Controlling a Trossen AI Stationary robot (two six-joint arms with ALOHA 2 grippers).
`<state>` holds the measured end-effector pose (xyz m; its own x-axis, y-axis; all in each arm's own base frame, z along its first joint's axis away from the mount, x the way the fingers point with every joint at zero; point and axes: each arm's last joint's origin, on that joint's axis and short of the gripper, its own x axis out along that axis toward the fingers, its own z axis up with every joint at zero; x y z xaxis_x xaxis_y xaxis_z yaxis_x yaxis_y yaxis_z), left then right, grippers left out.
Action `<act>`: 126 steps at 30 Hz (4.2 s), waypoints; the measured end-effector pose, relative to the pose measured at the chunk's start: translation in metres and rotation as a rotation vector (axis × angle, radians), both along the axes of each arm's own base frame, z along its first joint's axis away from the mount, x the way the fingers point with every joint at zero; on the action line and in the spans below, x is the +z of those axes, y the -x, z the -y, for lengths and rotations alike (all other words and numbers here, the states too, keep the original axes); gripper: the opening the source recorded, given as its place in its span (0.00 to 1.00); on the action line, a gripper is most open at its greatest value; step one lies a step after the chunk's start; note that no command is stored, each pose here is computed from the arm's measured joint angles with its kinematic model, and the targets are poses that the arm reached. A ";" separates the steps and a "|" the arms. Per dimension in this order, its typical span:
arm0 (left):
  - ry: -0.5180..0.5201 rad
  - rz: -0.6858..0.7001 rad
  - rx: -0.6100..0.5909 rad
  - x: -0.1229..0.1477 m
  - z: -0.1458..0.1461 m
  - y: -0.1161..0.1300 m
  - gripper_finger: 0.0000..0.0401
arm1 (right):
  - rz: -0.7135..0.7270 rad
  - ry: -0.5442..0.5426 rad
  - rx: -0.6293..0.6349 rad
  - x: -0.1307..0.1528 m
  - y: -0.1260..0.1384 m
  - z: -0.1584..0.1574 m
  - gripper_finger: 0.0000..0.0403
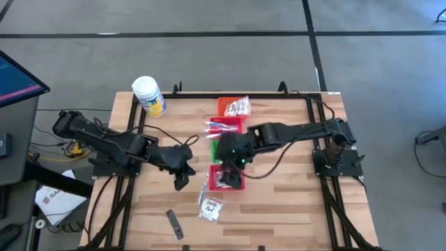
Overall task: Pick & Place Travel size toiletries
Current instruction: Adjust the black comb
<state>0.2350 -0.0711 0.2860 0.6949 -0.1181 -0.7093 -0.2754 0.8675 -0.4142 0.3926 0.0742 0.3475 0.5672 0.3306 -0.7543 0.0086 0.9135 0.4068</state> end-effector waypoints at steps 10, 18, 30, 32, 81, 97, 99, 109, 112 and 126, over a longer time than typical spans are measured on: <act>-0.067 -0.243 0.227 -0.016 -0.014 0.019 0.01 | 0.025 -0.035 -0.072 -0.001 -0.009 0.016 0.64; 0.021 -0.438 0.265 -0.061 -0.023 0.033 0.01 | 0.081 -0.050 -0.095 0.003 -0.014 0.023 0.64; 0.036 -0.567 0.352 -0.105 -0.023 0.061 0.01 | 0.150 -0.035 -0.066 0.007 -0.017 0.022 0.64; 0.036 -0.572 0.369 -0.109 -0.026 0.062 0.01 | 0.158 -0.026 -0.049 0.008 -0.017 0.020 0.64; 0.024 -0.513 0.088 -0.155 -0.076 0.013 0.01 | 0.158 -0.039 -0.063 0.008 -0.018 0.020 0.64; -0.062 -0.279 -0.205 -0.138 -0.035 0.005 0.01 | 0.159 -0.038 -0.062 0.008 -0.018 0.020 0.64; -0.102 -0.249 -0.140 -0.132 -0.033 0.006 0.01 | 0.158 -0.038 -0.061 0.008 -0.018 0.019 0.64; -0.103 -0.453 0.073 -0.142 -0.038 0.021 0.00 | 0.158 -0.039 -0.061 0.008 -0.018 0.019 0.64; -0.107 -0.484 0.078 -0.147 -0.038 0.021 0.00 | 0.158 -0.039 -0.061 0.008 -0.018 0.019 0.64; -0.042 -0.380 -0.170 -0.160 -0.028 0.000 0.00 | 0.160 -0.037 -0.064 0.008 -0.018 0.020 0.64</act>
<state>0.2351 -0.0432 0.1257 0.3555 -0.1737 -0.9184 -0.2536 0.9278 -0.2736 0.4103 0.0545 0.3559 0.7000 0.3160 -0.6404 -0.0013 0.8973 0.4414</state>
